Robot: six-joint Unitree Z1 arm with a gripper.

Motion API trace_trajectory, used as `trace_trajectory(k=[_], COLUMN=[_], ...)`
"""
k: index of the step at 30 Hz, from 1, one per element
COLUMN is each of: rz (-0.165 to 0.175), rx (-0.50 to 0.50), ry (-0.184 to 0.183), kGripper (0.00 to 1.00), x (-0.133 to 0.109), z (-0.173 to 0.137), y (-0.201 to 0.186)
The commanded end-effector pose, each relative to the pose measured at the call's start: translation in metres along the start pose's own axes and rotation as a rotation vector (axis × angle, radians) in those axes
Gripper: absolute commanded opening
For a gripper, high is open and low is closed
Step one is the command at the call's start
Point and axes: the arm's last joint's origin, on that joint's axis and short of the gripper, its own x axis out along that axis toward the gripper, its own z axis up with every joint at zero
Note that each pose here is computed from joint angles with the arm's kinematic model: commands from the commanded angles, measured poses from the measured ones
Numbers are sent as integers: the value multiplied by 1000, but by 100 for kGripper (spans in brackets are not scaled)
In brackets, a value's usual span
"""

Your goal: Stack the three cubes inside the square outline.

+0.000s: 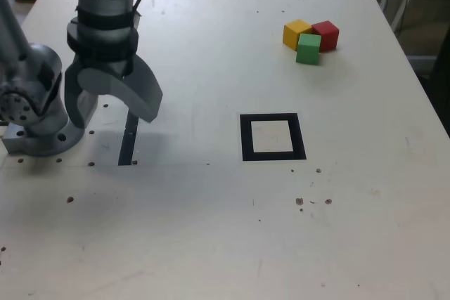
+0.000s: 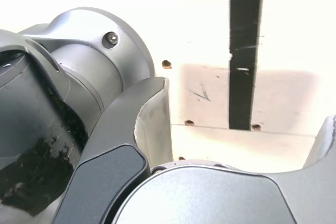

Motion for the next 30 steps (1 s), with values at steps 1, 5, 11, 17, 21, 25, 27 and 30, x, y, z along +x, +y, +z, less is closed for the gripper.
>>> trace_trajectory(k=[1,5,11,17,21,25,27,30], rz=[1,37,74,159,214,235,243,261], rx=[10,55,114,154,210,319,378,443], ry=[-27,-64,-7,-60,-115,-118,-114,-119], kGripper=[99,99,99,99,99,99,99,99], x=[-8,-32,-65,-99,-124,-143,-152,-165], z=[2,13,39,59,71,91,102,118], y=[4,18,39,53,64,79,87,98])
